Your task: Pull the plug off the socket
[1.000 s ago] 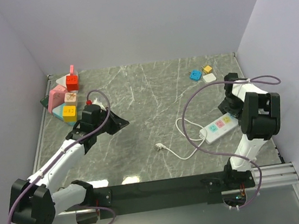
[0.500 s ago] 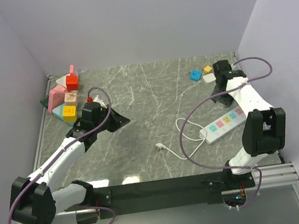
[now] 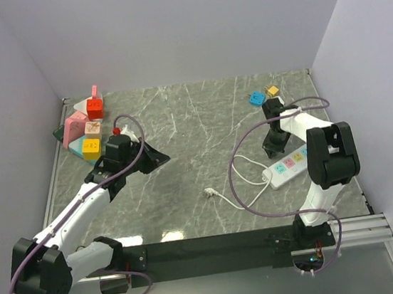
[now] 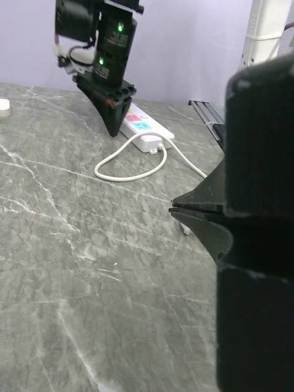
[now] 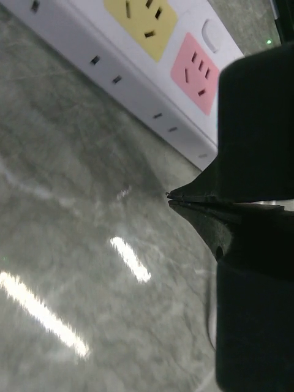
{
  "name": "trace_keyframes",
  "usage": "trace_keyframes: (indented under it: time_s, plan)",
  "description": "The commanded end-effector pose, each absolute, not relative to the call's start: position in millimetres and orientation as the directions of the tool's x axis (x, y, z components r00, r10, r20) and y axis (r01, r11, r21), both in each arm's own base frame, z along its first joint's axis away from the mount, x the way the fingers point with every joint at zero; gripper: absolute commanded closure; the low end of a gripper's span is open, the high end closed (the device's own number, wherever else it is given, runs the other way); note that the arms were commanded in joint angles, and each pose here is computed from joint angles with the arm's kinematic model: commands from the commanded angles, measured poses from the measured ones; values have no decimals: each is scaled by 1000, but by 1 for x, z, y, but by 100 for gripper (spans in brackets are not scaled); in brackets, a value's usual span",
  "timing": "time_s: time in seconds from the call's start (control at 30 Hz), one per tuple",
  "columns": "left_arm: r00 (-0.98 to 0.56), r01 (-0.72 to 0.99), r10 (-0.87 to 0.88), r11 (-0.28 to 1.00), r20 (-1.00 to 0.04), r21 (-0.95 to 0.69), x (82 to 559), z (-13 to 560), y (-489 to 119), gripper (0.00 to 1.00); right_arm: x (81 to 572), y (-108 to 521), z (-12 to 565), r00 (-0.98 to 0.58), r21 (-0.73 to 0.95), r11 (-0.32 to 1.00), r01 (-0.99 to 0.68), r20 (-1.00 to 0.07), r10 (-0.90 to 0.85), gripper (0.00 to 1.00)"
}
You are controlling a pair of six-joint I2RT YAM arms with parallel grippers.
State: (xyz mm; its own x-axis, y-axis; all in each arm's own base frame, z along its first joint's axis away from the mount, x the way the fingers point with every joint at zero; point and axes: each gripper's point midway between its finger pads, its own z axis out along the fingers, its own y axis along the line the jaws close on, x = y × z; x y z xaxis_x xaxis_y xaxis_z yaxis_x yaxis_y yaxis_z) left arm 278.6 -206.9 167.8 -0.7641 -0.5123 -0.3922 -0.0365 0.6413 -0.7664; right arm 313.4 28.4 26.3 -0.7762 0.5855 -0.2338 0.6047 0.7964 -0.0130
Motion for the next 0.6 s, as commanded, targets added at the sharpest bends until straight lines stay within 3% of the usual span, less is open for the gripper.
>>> trace_keyframes:
  time_s: [0.0, 0.27, 0.57]
  plan:
    - [-736, 21, -506, 646, -449, -763, 278, 188, -203, 99, 300, 15, 21, -732, -61, 744, 666, -249, 635, 100]
    - [-744, 13, -506, 642, -436, -767, 265, 182, -199, 99, 235, -23, 21, -681, -249, 634, 732, -253, 688, 100]
    - [-717, -22, -530, 665, -452, -746, 266, 180, -185, 99, 204, -29, 41, -646, -200, 616, 762, -286, 708, 100]
